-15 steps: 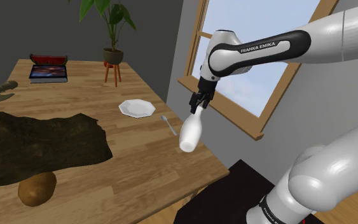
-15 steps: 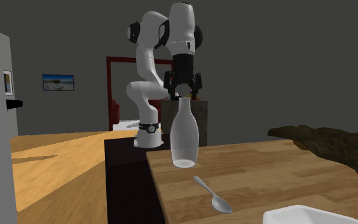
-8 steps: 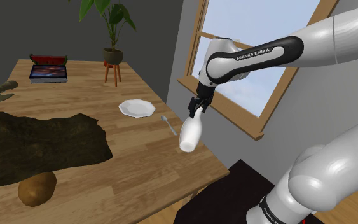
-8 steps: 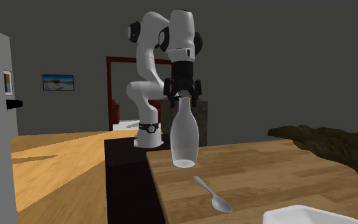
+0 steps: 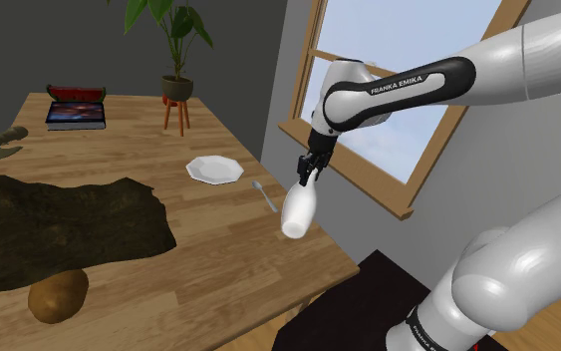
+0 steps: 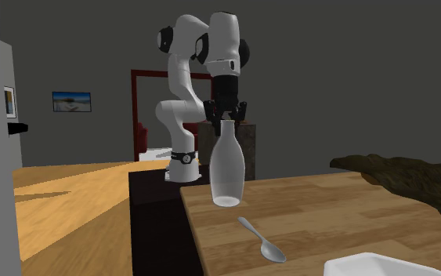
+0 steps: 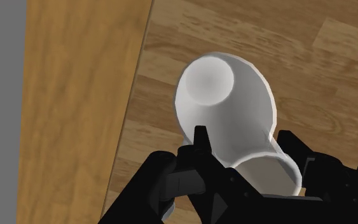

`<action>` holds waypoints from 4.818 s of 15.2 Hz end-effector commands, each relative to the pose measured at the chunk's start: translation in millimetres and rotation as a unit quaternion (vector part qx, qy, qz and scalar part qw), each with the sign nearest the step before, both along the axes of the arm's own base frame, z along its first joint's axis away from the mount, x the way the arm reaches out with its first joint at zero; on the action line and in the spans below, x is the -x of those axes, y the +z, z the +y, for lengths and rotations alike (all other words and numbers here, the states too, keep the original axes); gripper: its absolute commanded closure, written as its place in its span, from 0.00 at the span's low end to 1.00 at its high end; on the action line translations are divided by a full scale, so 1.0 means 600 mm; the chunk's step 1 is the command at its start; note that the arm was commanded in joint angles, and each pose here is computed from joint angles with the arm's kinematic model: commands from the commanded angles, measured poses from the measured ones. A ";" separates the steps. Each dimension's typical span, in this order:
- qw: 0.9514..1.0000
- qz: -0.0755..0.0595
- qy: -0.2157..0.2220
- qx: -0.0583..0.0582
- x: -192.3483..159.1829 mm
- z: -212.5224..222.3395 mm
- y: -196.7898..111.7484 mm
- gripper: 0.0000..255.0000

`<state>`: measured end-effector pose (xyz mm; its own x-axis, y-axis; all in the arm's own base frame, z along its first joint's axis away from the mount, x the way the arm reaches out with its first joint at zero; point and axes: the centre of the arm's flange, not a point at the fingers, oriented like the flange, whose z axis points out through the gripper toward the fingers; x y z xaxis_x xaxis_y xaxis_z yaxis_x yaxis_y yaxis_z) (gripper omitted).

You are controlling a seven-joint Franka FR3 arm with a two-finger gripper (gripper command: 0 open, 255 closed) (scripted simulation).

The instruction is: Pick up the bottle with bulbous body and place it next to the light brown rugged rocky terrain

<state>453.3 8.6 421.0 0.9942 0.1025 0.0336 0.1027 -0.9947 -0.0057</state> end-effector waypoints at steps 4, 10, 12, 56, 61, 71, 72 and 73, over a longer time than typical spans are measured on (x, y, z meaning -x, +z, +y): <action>1.000 0.000 0.000 0.000 0.000 0.000 -0.001 1.00; 1.000 0.000 0.000 0.000 0.000 0.000 0.026 1.00; 1.000 0.000 0.000 0.000 0.000 0.000 0.043 1.00; 1.000 0.000 0.000 0.000 0.000 0.000 0.431 1.00; 1.000 0.000 0.000 0.000 0.000 0.000 0.475 1.00; 1.000 0.000 0.000 0.000 -0.020 0.035 0.522 1.00; 1.000 0.000 0.000 0.000 -0.031 0.052 0.514 1.00; 1.000 0.000 0.000 0.000 -0.041 0.070 0.505 1.00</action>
